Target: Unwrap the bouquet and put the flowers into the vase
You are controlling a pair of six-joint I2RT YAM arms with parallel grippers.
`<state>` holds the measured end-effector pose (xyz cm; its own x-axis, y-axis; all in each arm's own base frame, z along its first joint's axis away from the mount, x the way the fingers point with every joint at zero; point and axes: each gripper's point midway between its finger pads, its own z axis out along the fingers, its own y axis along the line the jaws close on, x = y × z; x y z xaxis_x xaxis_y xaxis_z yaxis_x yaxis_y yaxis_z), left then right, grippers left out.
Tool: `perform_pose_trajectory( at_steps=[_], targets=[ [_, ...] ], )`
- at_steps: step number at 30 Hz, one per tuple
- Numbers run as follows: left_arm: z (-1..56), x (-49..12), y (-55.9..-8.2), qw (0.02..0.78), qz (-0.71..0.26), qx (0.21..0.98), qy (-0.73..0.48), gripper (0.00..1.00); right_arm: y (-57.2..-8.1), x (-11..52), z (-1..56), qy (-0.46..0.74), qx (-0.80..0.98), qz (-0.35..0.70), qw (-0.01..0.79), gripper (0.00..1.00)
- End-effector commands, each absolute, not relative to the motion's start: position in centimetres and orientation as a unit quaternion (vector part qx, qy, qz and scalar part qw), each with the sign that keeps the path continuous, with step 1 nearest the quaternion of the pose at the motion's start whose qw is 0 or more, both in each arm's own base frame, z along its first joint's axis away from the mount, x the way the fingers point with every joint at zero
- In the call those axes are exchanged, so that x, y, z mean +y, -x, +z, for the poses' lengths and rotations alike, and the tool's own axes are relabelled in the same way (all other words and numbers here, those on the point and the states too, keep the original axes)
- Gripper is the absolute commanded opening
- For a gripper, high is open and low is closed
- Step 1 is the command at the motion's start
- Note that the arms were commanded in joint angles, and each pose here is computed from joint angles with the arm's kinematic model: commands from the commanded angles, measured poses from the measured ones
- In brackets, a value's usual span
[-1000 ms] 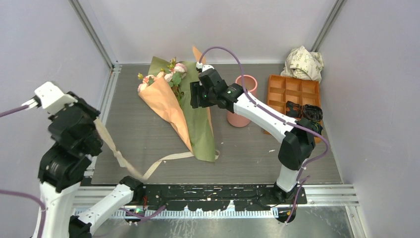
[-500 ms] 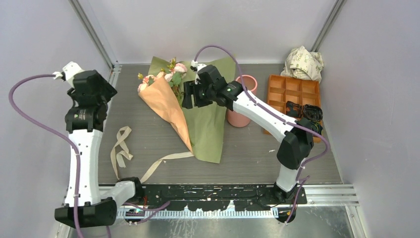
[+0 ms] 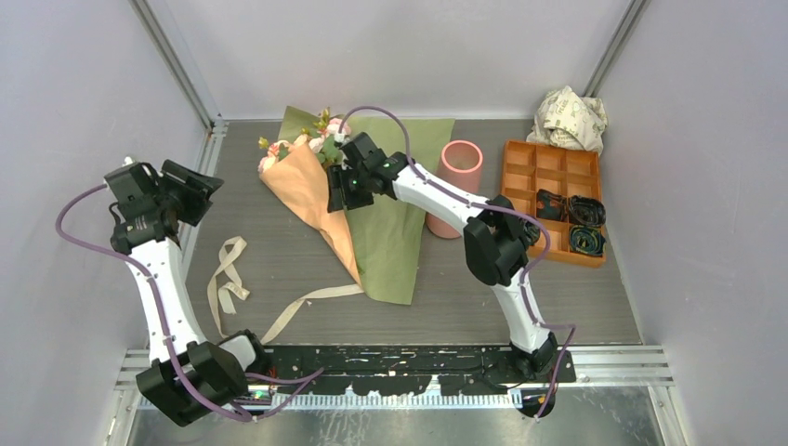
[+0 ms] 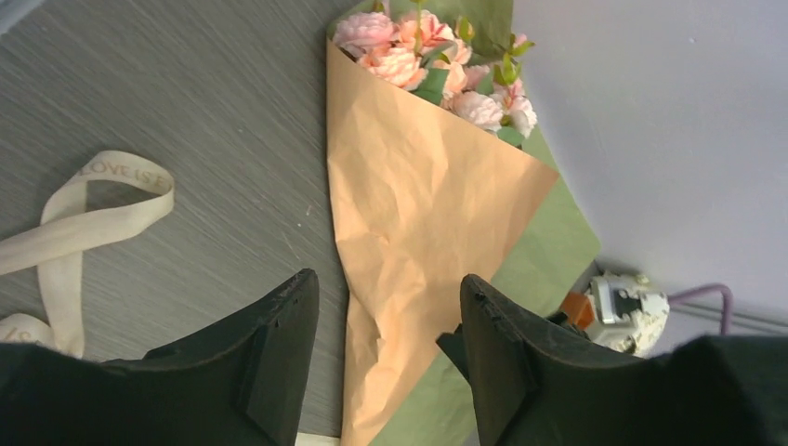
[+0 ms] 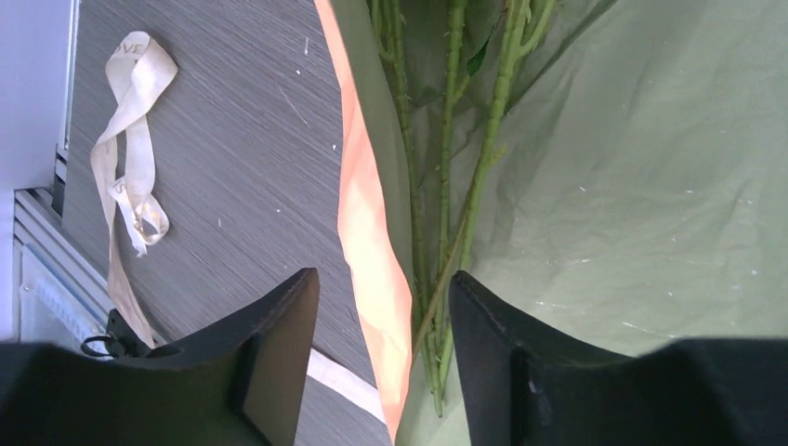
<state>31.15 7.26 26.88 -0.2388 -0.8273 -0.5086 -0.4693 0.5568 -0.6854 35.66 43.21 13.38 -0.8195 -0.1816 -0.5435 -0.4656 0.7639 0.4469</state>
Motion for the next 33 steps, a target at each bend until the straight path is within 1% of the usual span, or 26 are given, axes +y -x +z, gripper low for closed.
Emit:
perform_pose_trajectory(
  at_steps=[1, 3, 5, 6, 7, 10, 13, 19, 23, 29, 30, 32, 33],
  targets=[
    [31.2, 6.0, -31.2, 0.502, -0.234, 0.746, 0.37, 0.58, -36.0, 45.7, 15.6, 0.181, 0.89, 0.335, 0.251, 0.53],
    [31.3, 5.8, -31.0, 0.501, -0.233, 0.749, 0.366, 0.58, -36.1, 46.4, 14.8, 0.178, 0.891, 0.341, 0.242, 0.37],
    [31.5, 5.8, -30.8, 0.503, -0.232, 0.75, 0.362, 0.57, -35.7, 47.2, 14.6, 0.179, 0.889, 0.35, 0.237, 0.13],
    [31.7, 5.7, -30.7, 0.503, -0.231, 0.751, 0.359, 0.57, -35.4, 47.6, 14.7, 0.183, 0.886, 0.353, 0.238, 0.04],
    [31.8, 5.6, -30.6, 0.504, -0.23, 0.753, 0.356, 0.57, -35.0, 47.9, 15.0, 0.19, 0.884, 0.354, 0.24, 0.01],
    [32.4, 5.5, -30.1, 0.509, -0.224, 0.754, 0.35, 0.57, -32.9, 49.4, 15.9, 0.225, 0.872, 0.356, 0.25, 0.01],
    [33.2, 5.4, -29.7, 0.519, -0.221, 0.751, 0.344, 0.57, -30.4, 51.2, 15.9, 0.256, 0.862, 0.367, 0.239, 0.01],
    [34.2, 5.3, -29.2, 0.527, -0.215, 0.749, 0.34, 0.57, -27.1, 54.2, 12.5, 0.273, 0.863, 0.382, 0.183, 0.01],
    [34.3, 5.2, -29.2, 0.527, -0.215, 0.749, 0.339, 0.57, -26.1, 55.4, 10.0, 0.272, 0.868, 0.386, 0.154, 0.04],
    [34.5, 5.1, -29.3, 0.527, -0.222, 0.747, 0.339, 0.57, -25.7, 55.6, 6.4, 0.26, 0.879, 0.38, 0.121, 0.05],
    [34.5, 5.1, -29.3, 0.527, -0.223, 0.747, 0.339, 0.57, -25.6, 55.6, 6.0, 0.26, 0.88, 0.379, 0.118, 0.08],
    [34.0, 5.0, -29.5, 0.522, -0.229, 0.747, 0.342, 0.58, -25.3, 55.5, 5.4, 0.259, 0.882, 0.379, 0.109, 0.22],
    [33.8, 4.9, -29.6, 0.518, -0.235, 0.747, 0.344, 0.58, -25.2, 55.5, 5.2, 0.26, 0.882, 0.379, 0.107, 0.26]
  ],
)
